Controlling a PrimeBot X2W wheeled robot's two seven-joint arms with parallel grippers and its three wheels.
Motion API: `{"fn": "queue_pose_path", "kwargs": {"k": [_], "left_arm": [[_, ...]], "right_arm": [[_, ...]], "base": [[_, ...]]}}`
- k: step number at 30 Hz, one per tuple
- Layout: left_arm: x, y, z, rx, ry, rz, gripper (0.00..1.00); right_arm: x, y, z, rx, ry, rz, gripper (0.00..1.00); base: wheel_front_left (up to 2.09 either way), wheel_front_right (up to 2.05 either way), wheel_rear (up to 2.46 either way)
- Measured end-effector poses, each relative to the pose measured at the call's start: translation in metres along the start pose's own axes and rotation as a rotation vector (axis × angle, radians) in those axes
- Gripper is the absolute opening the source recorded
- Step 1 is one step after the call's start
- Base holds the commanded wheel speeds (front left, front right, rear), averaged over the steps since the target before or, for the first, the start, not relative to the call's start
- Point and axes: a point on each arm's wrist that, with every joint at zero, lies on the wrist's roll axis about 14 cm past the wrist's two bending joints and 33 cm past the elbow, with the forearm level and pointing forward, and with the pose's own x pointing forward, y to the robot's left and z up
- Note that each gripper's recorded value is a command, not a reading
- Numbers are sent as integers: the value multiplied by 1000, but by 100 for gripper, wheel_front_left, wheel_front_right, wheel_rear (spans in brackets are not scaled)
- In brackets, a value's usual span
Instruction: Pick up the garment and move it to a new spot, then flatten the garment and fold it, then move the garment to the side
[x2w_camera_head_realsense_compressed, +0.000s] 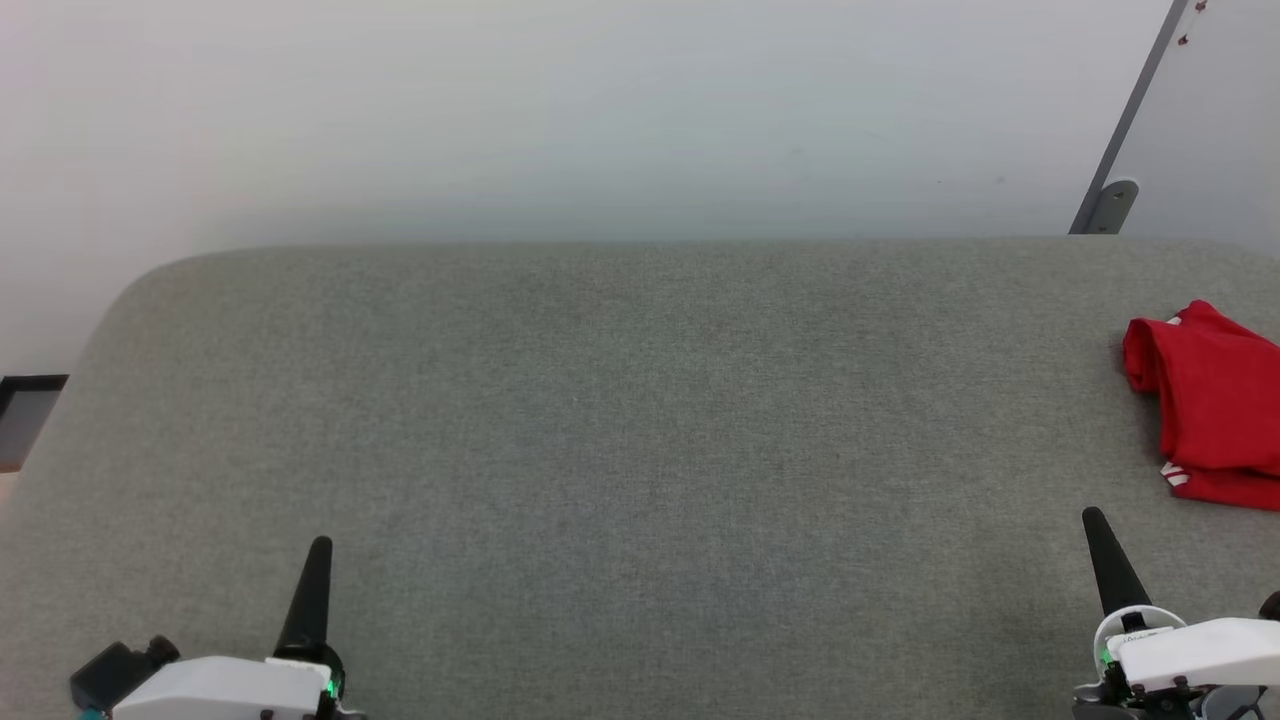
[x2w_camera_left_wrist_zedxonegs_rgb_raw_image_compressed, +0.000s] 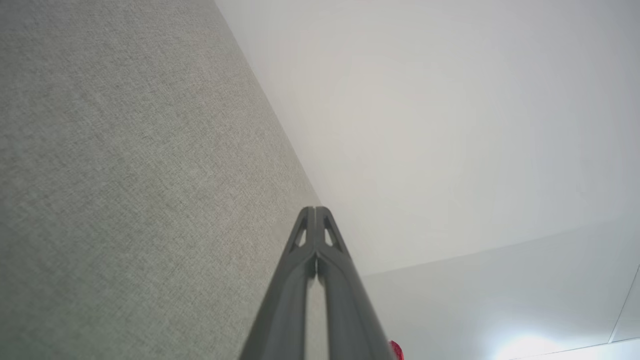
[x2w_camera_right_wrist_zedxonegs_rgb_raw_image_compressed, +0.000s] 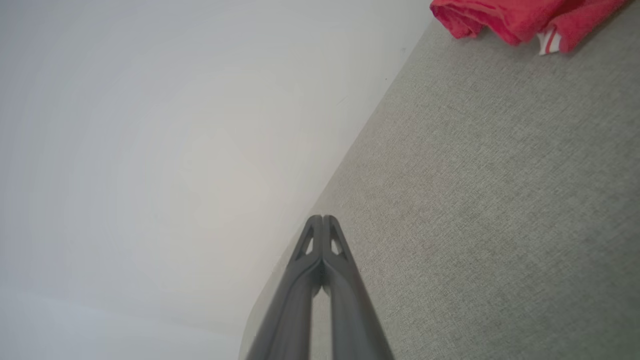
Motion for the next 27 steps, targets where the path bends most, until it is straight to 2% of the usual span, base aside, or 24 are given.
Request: {"fn": "queue_pose_path", "kwargs": {"k": [27], "left_arm": [[6,-13,-10,-231,25,-33,0]], "right_arm": [[5,8,-4,260,12,22,0]], "base": [[0,0,0]]}}
